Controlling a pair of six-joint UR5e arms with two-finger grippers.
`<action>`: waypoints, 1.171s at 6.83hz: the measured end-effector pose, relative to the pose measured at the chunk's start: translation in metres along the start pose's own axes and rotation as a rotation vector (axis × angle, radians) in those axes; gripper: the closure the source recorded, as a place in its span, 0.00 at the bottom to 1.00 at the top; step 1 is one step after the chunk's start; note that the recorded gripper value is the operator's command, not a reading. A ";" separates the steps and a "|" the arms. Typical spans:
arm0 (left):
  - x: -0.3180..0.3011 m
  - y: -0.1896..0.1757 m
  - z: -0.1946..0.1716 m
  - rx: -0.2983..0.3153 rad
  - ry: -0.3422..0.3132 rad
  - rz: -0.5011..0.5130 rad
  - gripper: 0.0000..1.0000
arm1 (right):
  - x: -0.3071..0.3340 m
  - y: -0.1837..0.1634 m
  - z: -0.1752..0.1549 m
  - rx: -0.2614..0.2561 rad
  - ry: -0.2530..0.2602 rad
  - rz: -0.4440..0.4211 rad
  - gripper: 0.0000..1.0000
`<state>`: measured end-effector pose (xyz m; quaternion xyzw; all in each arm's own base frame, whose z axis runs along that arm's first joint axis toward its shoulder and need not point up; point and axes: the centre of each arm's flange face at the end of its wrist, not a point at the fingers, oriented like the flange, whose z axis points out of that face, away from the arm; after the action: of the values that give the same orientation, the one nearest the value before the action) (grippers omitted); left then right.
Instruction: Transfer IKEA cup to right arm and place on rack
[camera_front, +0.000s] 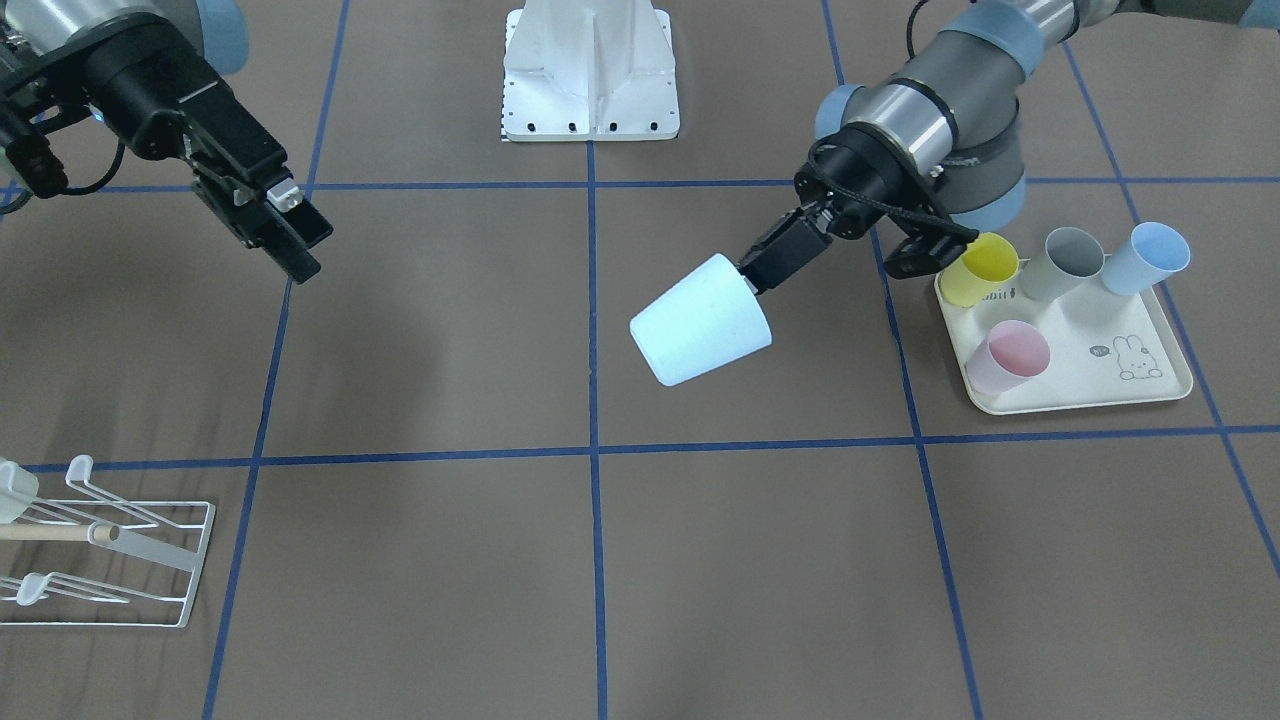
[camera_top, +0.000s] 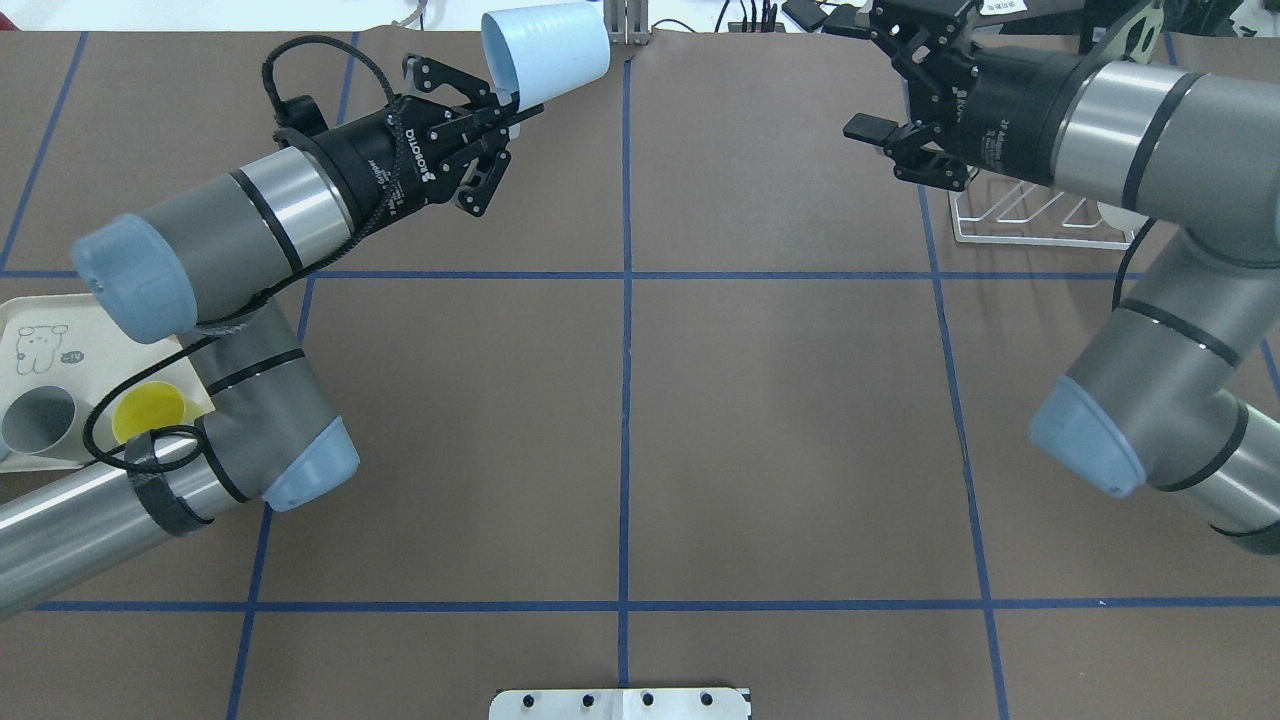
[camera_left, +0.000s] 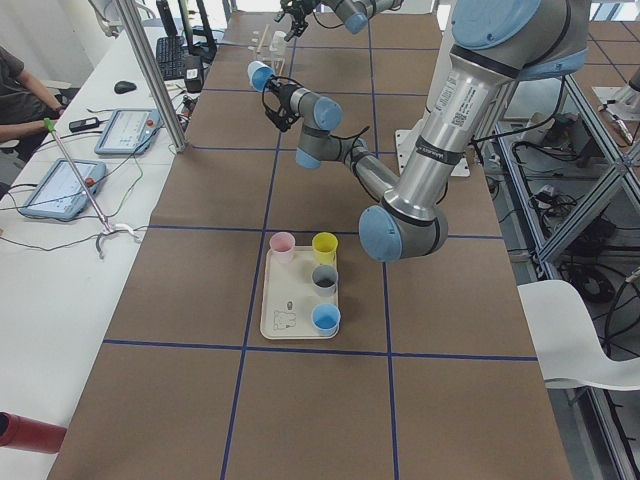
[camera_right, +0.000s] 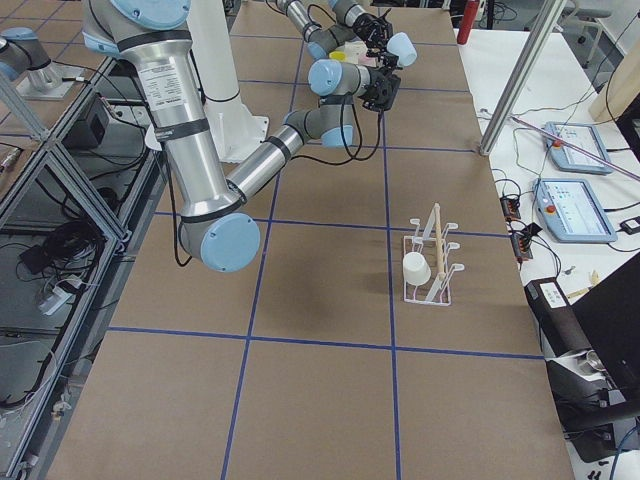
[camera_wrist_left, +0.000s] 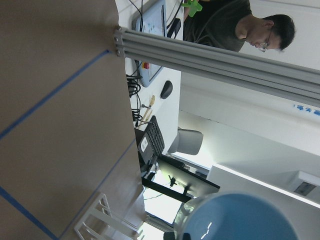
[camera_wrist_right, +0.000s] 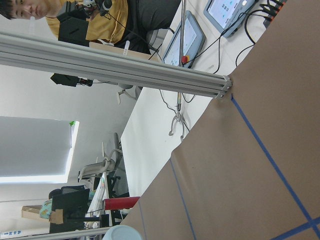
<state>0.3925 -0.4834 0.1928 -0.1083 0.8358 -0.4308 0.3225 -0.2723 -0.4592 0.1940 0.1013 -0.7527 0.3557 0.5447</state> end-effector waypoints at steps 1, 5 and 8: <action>-0.006 0.005 0.009 -0.010 0.030 -0.061 1.00 | 0.001 0.022 0.011 0.005 -0.039 0.024 0.00; -0.013 0.015 0.023 -0.025 0.050 -0.144 1.00 | 0.006 0.083 0.050 0.028 -0.099 0.064 0.00; -0.029 0.032 0.037 -0.032 0.031 -0.157 1.00 | 0.005 0.090 0.067 0.036 -0.100 0.066 0.00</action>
<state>0.4417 -0.4750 0.1652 -0.1717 0.8364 -0.4430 0.2731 -0.3731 -0.4360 0.1503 0.1037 -0.7753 0.3815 0.4926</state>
